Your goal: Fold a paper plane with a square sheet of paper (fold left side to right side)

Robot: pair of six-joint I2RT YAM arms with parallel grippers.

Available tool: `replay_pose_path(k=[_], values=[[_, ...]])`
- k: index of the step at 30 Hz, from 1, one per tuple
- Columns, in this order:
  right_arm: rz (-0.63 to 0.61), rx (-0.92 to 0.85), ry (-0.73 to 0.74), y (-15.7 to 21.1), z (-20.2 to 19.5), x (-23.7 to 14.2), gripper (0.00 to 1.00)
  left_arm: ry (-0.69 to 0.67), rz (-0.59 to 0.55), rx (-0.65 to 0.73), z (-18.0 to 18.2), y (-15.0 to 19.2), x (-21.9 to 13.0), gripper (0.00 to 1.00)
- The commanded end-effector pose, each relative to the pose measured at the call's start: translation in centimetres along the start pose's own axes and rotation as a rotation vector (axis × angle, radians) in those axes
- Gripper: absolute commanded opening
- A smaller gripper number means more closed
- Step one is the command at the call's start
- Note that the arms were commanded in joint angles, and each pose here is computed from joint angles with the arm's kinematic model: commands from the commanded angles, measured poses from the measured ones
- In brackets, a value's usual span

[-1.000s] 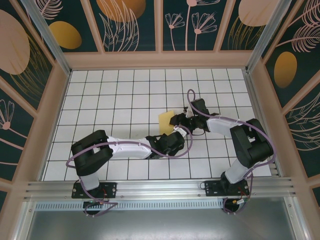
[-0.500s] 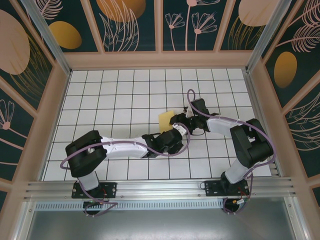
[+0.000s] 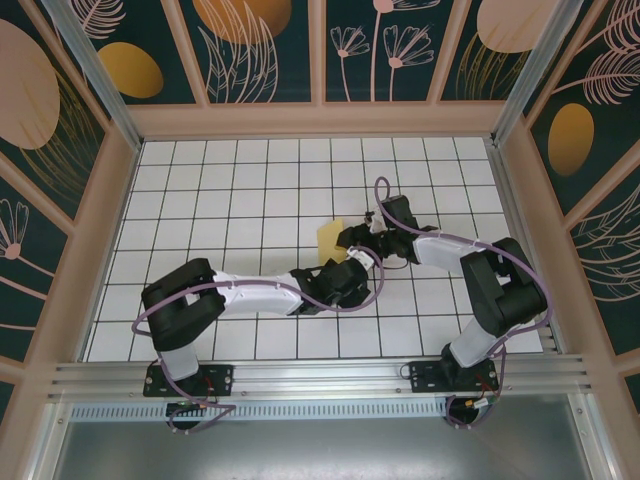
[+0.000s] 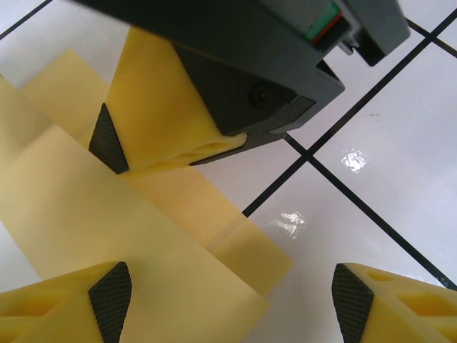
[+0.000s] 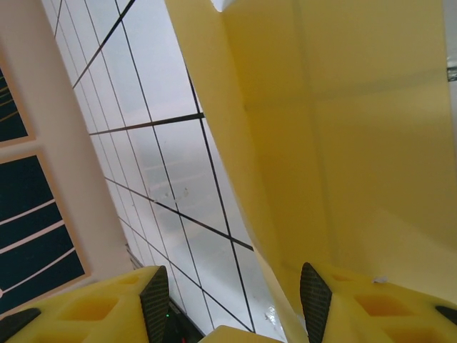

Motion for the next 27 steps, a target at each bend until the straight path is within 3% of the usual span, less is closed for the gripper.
replay_pose_path(k=[1,6,14,21,27], values=[[-0.005,-0.032,-0.067,0.1,2.1,-0.7,0.55,-0.032,-0.004,0.002,0.2,-0.6,0.3,0.77],[0.000,-0.028,-0.080,0.1,2.4,-0.6,0.55,-0.055,0.004,0.016,0.4,-0.4,0.4,0.75],[-0.003,-0.026,-0.062,0.1,2.2,-0.5,0.55,-0.060,0.011,0.017,0.5,-0.4,0.2,0.61],[-0.013,-0.026,-0.028,-0.1,1.6,-0.4,0.55,-0.040,0.008,0.010,0.5,-0.3,-0.3,0.41],[-0.019,-0.031,0.011,-0.2,1.1,-0.3,0.55,-0.037,0.000,-0.015,0.7,-0.4,-0.9,0.15]])
Point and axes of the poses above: each hand's point on the last joint's axis, 136 mm out from that joint toward the fingers, its own x axis out along the fingers, its own z axis along the line the jaws close on, y = z × x, the point moved 6 cm from there along -x, back along the fingers, and after that the axes turned 2 degrees about x, right-handed, at the moved point
